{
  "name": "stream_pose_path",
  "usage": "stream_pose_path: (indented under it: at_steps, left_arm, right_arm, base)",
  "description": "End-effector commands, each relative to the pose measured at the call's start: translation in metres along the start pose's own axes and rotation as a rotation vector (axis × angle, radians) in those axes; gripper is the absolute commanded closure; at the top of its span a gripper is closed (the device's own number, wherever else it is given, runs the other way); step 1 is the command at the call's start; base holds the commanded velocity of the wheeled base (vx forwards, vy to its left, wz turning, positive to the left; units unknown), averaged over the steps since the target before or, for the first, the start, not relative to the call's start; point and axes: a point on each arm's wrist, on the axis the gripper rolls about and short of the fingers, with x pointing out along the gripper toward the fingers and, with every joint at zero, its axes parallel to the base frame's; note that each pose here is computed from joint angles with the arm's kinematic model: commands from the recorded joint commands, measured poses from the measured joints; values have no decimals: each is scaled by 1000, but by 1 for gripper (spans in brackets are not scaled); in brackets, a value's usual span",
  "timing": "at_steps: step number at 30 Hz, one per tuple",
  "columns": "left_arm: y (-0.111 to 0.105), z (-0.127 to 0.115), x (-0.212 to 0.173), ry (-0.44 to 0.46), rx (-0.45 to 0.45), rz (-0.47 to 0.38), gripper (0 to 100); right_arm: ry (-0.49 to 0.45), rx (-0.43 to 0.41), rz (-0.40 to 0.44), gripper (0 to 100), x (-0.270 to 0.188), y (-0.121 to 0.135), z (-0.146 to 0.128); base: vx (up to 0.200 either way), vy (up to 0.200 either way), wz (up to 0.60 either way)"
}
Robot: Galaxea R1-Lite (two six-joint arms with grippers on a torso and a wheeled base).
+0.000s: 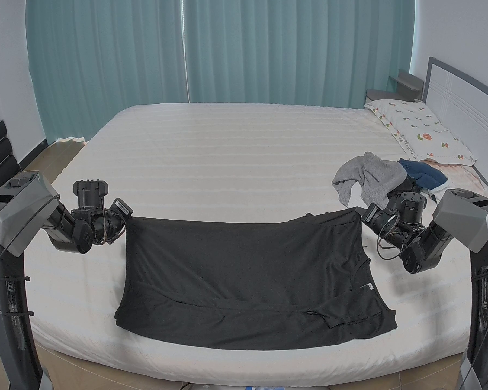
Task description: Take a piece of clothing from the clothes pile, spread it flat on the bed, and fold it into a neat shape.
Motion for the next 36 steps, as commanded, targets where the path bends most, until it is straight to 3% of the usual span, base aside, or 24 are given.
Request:
stream_pose_path:
  at_steps: [1, 10, 15, 19, 25, 29, 36]
  left_arm:
    - [-1, 1, -3, 0, -1, -4, 100]
    - [-1, -1, -6, 10, -3, 4, 100]
    - [-2, -1, -7, 8, -2, -1, 100]
    - [-3, 0, -12, 5, -6, 0, 100]
    - [6, -8, -15, 1, -27, -5, 100]
    - [4, -3, -14, -41, -37, -54, 100]
    - [4, -3, -14, -45, -40, -57, 100]
  right_arm:
    - [-8, -1, 8, 100, -1, 3, 1]
    - [30, 27, -32, 100, -13, -8, -5]
    - [6, 58, -5, 100, -18, -2, -2]
    - [-73, 89, 73, 100, -24, 4, -1]
    - [-74, 94, 83, 100, -24, -3, -14]
    - [-95, 89, 99, 100, -24, -4, -14]
    - [-126, 111, 123, 100, -21, -3, -9]
  base:
    - [0, 0, 0]
    - [0, 0, 0]
    - [0, 0, 0]
    - [0, 0, 0]
    - [0, 0, 0]
    - [0, 0, 0]
    - [0, 0, 0]
